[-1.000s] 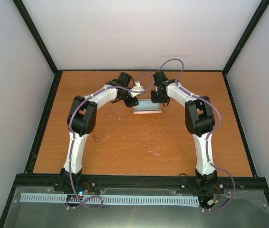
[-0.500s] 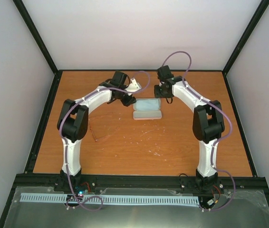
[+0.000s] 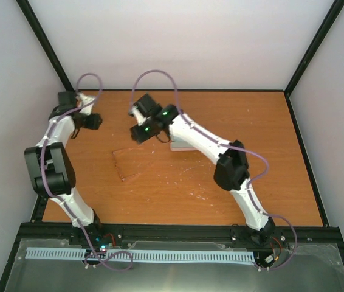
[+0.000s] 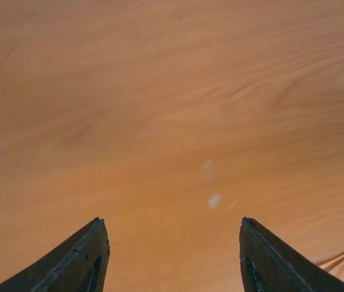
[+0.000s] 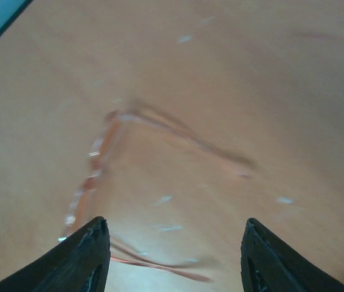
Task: Organize the sunglasses
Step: Adjust the sunglasses at the center of the board.
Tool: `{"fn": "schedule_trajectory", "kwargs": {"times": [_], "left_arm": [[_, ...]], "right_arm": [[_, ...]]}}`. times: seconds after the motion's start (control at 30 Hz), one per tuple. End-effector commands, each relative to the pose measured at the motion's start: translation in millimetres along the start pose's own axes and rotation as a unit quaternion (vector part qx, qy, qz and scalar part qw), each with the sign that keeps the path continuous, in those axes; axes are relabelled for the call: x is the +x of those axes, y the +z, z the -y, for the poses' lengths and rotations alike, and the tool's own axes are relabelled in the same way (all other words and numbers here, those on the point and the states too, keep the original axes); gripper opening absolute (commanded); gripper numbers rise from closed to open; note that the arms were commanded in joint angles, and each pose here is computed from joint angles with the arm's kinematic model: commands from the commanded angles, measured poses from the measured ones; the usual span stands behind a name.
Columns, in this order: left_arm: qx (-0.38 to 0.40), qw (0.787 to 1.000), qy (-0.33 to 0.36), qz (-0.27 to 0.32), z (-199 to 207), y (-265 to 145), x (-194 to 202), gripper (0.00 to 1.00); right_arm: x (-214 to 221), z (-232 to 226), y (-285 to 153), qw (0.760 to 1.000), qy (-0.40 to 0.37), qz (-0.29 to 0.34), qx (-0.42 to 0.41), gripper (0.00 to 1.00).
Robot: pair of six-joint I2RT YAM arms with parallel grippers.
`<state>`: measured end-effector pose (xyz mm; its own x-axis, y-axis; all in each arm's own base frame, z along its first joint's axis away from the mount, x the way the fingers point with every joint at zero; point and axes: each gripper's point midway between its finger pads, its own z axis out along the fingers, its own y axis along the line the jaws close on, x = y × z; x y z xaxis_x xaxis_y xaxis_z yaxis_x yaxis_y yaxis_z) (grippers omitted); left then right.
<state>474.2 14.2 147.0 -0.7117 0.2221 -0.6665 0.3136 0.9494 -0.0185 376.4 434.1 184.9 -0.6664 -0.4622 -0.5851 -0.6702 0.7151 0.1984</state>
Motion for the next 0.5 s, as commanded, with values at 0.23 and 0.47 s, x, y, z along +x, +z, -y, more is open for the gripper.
{"fn": "schedule_trajectory", "kwargs": {"times": [0.23,0.47], "left_arm": [[-0.048,0.998,0.013,-0.028,-37,-28,89,0.38],[0.032,0.998,-0.006,-0.048,-31,13,87,0.24]], "right_arm": [[77,-73,63,0.985,-0.003,-0.150,-0.090,0.17],[113,-55,63,0.977,0.016,-0.208,-0.051,0.07]]}}
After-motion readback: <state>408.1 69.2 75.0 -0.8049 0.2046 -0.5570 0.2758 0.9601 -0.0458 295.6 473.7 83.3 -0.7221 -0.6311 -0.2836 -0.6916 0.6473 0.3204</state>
